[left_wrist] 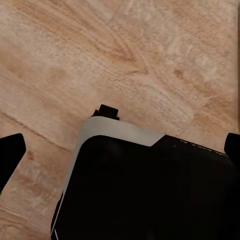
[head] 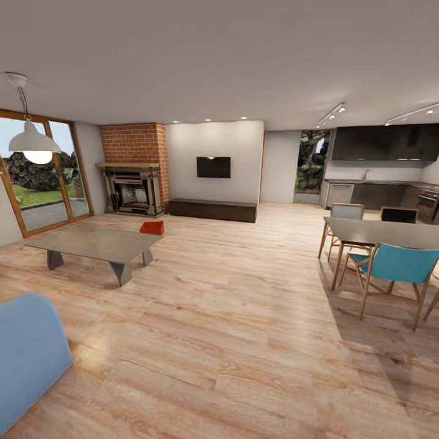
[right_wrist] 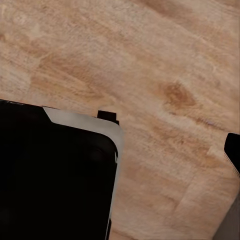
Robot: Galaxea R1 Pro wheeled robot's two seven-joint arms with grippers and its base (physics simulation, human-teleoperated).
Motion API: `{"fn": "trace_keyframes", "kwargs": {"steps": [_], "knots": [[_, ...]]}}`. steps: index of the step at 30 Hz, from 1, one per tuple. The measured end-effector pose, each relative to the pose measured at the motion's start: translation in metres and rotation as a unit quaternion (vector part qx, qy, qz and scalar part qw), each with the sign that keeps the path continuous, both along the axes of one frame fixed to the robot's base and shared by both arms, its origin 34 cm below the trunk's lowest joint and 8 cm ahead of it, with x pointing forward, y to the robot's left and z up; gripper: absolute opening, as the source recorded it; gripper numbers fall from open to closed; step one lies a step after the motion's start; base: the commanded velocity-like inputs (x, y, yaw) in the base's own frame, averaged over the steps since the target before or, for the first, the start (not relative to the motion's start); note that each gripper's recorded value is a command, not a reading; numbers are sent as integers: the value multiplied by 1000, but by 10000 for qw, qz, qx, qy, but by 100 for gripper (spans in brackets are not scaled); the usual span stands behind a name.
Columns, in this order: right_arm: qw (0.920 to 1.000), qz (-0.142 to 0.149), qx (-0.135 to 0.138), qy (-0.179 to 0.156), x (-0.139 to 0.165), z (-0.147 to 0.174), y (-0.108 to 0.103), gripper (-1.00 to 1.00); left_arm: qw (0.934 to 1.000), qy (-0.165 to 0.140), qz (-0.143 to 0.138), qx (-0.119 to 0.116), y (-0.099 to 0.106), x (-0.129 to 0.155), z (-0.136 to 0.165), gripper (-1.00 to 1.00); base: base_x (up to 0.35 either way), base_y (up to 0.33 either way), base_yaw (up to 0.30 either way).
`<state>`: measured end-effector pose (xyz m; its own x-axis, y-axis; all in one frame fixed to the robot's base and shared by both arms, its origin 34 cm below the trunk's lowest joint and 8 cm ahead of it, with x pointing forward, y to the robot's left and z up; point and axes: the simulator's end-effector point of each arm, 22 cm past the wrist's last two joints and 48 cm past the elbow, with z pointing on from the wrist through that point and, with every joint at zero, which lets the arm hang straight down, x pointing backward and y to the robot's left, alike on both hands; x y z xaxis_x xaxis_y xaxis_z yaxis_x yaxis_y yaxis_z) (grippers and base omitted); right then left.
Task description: Move the two storage containers from the living room to the garage. In the garage, place one container on the floor and stack the other container on top of it (either order is fine).
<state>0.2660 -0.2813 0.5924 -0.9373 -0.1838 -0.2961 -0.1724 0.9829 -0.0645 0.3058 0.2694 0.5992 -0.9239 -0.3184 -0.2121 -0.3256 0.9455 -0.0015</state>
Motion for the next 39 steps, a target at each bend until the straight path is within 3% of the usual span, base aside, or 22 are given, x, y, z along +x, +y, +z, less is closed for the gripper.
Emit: {"fn": "trace_keyframes", "kwargs": {"steps": [39], "knots": [[10000, -1, 1, 6, 0, 0, 0, 100, 10000, -4, 0, 1, 0, 0, 0, 100, 323, 0, 0]]}}
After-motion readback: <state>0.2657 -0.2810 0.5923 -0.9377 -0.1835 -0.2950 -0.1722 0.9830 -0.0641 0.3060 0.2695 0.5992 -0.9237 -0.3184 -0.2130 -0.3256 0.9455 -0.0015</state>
